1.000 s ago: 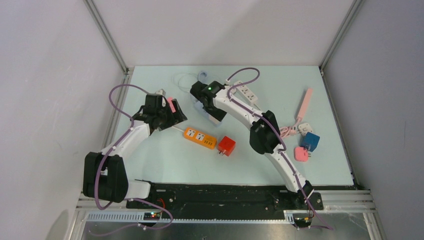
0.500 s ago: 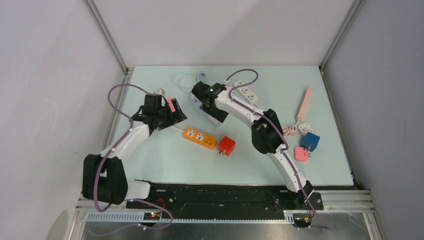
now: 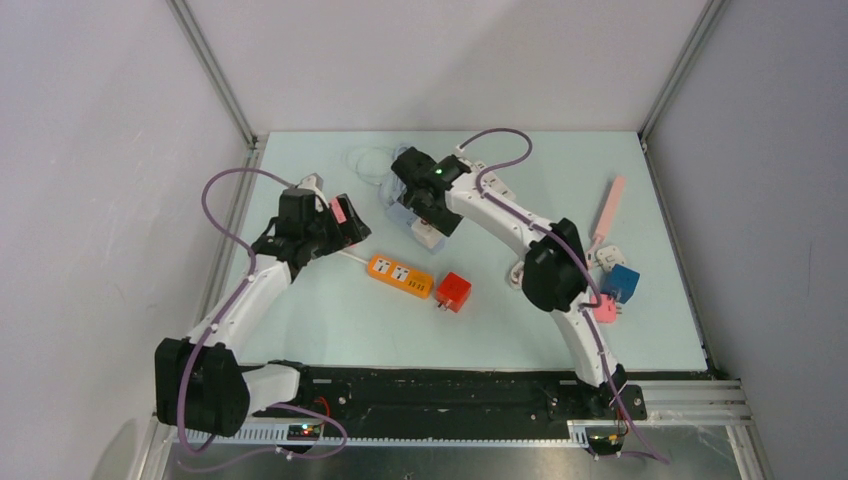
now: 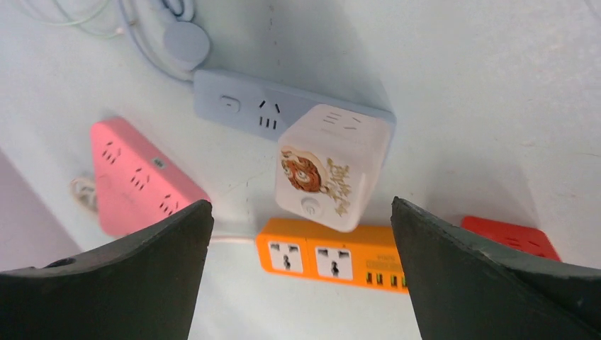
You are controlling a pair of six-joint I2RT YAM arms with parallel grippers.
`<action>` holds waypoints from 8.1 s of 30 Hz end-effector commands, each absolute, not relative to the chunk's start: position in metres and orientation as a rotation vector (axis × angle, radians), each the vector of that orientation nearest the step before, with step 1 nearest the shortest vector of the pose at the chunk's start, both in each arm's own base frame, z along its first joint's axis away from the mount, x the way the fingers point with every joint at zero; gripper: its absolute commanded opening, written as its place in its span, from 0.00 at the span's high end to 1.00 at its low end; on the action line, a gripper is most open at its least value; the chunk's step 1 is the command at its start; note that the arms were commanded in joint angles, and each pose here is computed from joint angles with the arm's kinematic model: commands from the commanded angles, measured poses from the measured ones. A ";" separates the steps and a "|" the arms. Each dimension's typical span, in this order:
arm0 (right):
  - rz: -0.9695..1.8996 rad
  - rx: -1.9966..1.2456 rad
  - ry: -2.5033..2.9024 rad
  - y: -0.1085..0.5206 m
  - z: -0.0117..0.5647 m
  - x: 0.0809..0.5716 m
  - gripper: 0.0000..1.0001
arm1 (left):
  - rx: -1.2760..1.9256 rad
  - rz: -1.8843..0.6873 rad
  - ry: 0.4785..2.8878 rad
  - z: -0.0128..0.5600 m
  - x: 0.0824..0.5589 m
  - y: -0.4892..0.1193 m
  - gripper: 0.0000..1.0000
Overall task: Insert the plug
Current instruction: Insert the plug into the socket, then press the plug into the socket.
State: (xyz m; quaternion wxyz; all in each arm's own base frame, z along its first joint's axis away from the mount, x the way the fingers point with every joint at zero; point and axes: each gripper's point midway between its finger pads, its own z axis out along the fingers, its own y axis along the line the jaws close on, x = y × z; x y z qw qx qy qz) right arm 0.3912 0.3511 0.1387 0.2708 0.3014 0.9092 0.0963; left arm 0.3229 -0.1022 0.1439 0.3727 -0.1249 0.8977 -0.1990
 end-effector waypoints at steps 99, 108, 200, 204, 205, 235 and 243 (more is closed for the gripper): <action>0.851 0.460 2.457 0.147 0.207 0.336 0.08 | 0.946 -0.136 2.444 0.100 0.432 -0.274 0.15; 0.857 0.430 2.430 0.149 0.219 0.337 0.08 | 0.923 -0.184 2.377 0.137 0.428 -0.275 0.00; 0.754 0.447 2.550 0.159 0.183 0.328 0.12 | 0.873 -0.354 2.515 0.106 0.358 -0.319 0.00; 0.753 0.445 2.552 0.159 0.184 0.326 0.11 | 0.835 -0.300 2.461 0.131 0.362 -0.310 0.00; 0.754 0.443 2.553 0.159 0.184 0.326 0.11 | 0.829 -0.288 2.455 0.133 0.363 -0.307 0.00; 0.749 0.423 2.594 0.159 0.177 0.319 0.14 | 1.024 -0.095 2.517 0.068 0.373 -0.292 0.42; 0.731 0.432 2.604 0.158 0.173 0.319 0.14 | 1.064 -0.098 2.591 0.042 0.354 -0.283 1.00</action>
